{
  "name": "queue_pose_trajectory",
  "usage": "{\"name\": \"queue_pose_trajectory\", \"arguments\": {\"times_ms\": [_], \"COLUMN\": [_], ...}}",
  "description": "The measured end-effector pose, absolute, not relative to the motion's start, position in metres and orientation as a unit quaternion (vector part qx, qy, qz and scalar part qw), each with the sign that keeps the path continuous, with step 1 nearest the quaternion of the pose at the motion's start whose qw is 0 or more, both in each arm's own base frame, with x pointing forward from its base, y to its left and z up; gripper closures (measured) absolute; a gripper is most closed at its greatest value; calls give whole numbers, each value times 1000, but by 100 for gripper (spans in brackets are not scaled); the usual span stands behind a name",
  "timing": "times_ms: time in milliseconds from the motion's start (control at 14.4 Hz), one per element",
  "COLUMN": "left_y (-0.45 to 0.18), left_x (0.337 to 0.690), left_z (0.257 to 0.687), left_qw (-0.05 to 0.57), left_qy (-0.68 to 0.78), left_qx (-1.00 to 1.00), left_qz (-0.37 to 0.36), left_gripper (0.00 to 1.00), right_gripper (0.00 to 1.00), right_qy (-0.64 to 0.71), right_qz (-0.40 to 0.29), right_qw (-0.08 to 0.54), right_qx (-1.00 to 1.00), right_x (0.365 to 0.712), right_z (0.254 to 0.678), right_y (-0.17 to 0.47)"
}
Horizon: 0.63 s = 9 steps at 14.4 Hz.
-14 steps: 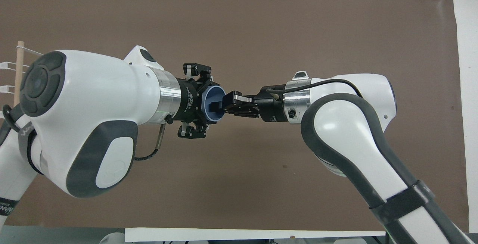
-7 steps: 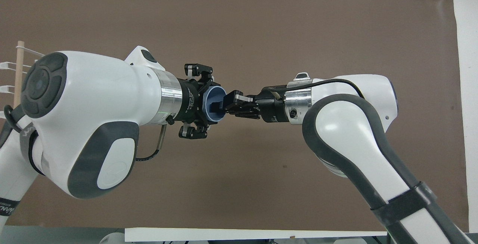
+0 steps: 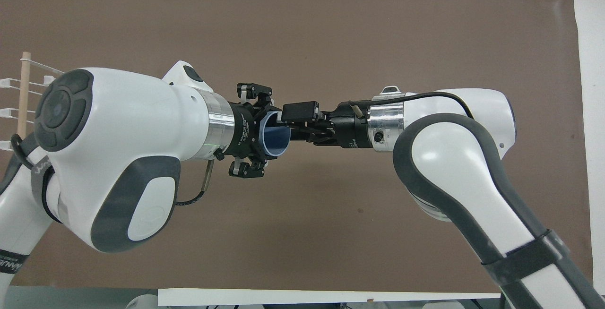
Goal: Hang cup on cup holder
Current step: 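Open the right gripper and pull it back from the cup, then carry the cup with the left gripper toward the wire rack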
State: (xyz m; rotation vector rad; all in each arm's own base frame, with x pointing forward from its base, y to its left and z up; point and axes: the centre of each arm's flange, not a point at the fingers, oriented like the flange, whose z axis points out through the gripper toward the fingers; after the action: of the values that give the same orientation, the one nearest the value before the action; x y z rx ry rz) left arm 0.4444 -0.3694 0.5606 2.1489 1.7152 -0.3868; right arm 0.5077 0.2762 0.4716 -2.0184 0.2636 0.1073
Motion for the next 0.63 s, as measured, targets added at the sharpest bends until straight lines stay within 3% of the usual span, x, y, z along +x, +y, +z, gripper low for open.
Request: {"name": "queue_pose_trajectory", "arguments": {"times_ms": [70,278,626], "left_y": [-364,-333,-276], "left_x": [448,466,478], "left_z": [559,550,526], "left_qw": [180,155,2], "left_qy": [608,606,582], "left_qx": [761,771,813], "left_qz": [-136,-122,0], "left_gripper": [17,17,17], "right_gripper": [1,0,0], "right_qy": [111,101,25], "right_qz": [38,8,-24], "right_qw": [517,467,322], "right_qx": [-848,-879,-946], "right_x": [512,529,539], "right_z": [471,468,456], "right_y": [268,227,186]}}
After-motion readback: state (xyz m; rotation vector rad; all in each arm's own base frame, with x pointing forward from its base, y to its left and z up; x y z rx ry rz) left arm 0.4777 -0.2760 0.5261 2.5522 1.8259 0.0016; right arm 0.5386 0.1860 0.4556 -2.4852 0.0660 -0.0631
